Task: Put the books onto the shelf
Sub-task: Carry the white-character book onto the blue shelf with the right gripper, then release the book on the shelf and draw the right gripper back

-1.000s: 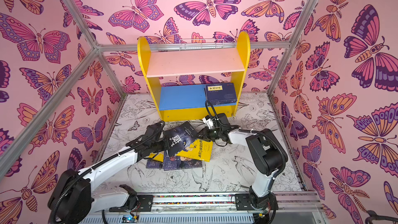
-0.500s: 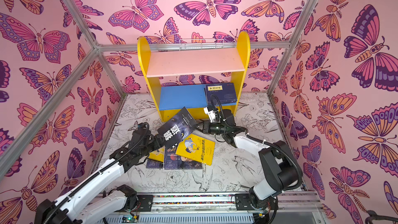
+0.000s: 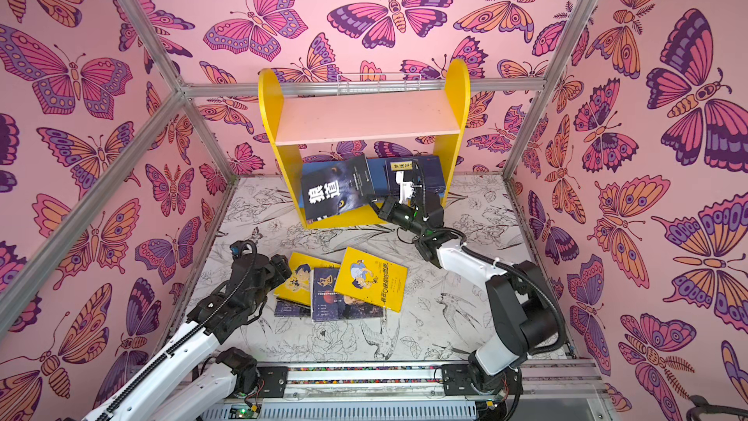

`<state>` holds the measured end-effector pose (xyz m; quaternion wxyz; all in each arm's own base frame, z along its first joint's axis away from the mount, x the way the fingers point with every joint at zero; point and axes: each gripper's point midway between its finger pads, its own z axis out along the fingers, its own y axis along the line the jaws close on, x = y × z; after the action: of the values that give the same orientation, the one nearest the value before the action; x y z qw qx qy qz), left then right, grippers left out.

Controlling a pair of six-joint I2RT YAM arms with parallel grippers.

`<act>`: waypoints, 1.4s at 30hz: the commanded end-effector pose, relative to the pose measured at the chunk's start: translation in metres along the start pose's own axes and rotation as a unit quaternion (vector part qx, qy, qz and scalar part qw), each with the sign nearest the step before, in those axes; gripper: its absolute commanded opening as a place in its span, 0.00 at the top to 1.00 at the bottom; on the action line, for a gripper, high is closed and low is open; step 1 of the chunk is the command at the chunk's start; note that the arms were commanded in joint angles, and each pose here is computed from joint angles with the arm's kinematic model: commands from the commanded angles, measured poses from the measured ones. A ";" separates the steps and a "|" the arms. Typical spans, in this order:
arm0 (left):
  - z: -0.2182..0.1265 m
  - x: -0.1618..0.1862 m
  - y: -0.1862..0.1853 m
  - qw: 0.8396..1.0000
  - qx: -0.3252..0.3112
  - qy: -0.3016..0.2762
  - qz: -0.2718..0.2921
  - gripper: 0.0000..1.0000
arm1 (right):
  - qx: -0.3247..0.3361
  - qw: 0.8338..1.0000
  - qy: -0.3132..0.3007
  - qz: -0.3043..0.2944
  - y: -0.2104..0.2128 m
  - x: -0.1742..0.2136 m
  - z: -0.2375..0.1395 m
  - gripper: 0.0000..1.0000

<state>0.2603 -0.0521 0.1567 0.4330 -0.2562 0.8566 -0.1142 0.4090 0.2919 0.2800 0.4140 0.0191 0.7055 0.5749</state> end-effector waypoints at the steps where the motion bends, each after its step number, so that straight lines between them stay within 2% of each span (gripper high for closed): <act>1: 0.001 0.010 0.020 0.999 -0.032 0.007 -0.001 0.21 | -0.018 0.995 -0.099 0.007 0.011 -0.052 0.018 1.00; 7: 0.000 0.015 0.022 1.000 -0.027 0.013 0.004 0.21 | 0.022 0.994 -0.104 0.018 -0.014 -0.058 0.064 1.00; 13: -0.001 0.018 0.027 0.999 -0.033 0.016 0.007 0.21 | 0.073 0.995 -0.037 0.057 -0.038 -0.030 0.093 1.00; 23: 0.000 0.022 0.028 0.999 -0.033 0.025 0.010 0.20 | 0.089 0.990 -0.001 0.107 -0.068 -0.003 0.108 1.00; 29: 0.001 0.025 0.029 0.999 -0.033 0.030 0.010 0.20 | 0.146 0.986 0.006 0.078 -0.078 -0.001 0.092 1.00; 33: 0.002 0.025 0.029 0.999 -0.036 0.032 0.010 0.20 | 0.170 0.983 0.031 0.066 -0.086 0.006 0.092 1.00; 38: 0.002 0.023 0.026 0.999 -0.035 0.032 0.014 0.20 | 0.163 0.980 0.079 0.085 -0.090 0.021 0.106 1.00; 42: 0.003 0.024 0.026 0.999 -0.034 0.035 0.017 0.20 | 0.158 0.978 0.092 0.105 -0.093 0.028 0.112 1.00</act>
<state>0.2437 -0.0450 0.1314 0.4021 -0.2567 0.8740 -0.0929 0.5078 0.3524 0.2138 0.3204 0.1170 0.7957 0.5006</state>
